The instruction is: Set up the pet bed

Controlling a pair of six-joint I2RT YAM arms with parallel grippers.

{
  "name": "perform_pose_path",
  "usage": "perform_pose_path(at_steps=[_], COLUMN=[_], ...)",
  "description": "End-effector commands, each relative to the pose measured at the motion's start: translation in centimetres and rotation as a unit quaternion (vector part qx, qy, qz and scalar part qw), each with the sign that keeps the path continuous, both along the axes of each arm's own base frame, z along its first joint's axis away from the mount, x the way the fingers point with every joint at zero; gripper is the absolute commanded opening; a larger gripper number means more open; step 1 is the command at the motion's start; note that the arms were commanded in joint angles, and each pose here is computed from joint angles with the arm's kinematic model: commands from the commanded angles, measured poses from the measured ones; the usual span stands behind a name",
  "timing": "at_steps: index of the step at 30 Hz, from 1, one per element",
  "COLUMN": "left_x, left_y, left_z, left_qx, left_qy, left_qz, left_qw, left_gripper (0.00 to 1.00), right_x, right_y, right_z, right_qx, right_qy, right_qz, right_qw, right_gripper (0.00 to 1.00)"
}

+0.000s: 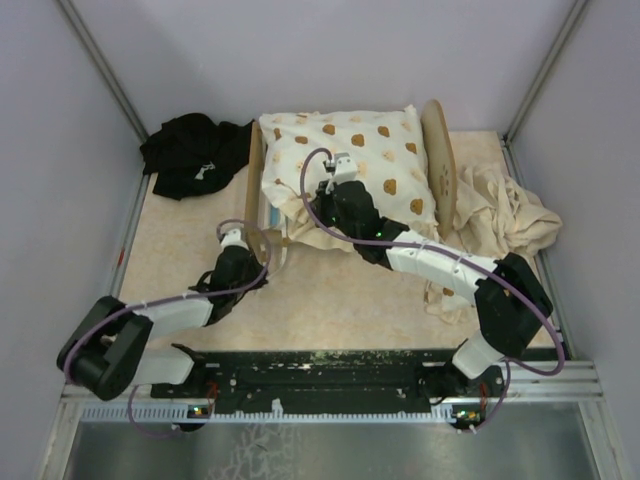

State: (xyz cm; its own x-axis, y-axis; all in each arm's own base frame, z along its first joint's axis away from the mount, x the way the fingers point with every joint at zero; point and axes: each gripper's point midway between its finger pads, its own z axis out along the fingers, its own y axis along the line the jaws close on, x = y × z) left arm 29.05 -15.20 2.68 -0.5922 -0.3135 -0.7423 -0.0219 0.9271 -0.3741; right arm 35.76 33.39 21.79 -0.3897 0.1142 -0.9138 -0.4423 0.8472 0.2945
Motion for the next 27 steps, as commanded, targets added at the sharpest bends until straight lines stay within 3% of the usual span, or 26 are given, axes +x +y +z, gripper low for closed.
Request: perform_pose_path(at_steps=[1,5,11,20,24,27], left_x=[-2.9,-4.9,-5.7,-7.6,-7.7,-7.6], left_y=[1.4,2.4,3.4,1.8,2.8,2.9], left_z=[-0.7,-1.1,0.6,1.9,2.1,2.9], left_qx=[-0.005,-0.025,-0.051,-0.083,-0.070,-0.081], left_qy=[0.045,0.070,0.051,0.066,0.052,0.035], left_qz=[0.022,0.048,0.078,0.019,0.031,0.034], left_qw=[0.999,0.996,0.994,0.994,0.996,0.996], left_gripper=[0.00,0.00,0.00,0.00,0.00,0.00], right_x=[0.1,-0.1,-0.5,-2.0,-4.4,-7.3], right_y=[0.9,1.6,1.5,2.2,3.3,4.0], right_z=[1.0,1.5,1.0,0.6,1.1,0.9], right_qx=[0.002,0.001,-0.022,-0.079,-0.082,-0.092], right_qy=[-0.031,-0.043,-0.055,-0.090,-0.118,-0.168], right_qz=[0.020,0.043,0.066,0.149,0.234,0.324], right_qw=[0.999,0.998,0.996,0.981,0.961,0.926], right_gripper=[0.00,0.00,0.00,0.01,0.18,0.30])
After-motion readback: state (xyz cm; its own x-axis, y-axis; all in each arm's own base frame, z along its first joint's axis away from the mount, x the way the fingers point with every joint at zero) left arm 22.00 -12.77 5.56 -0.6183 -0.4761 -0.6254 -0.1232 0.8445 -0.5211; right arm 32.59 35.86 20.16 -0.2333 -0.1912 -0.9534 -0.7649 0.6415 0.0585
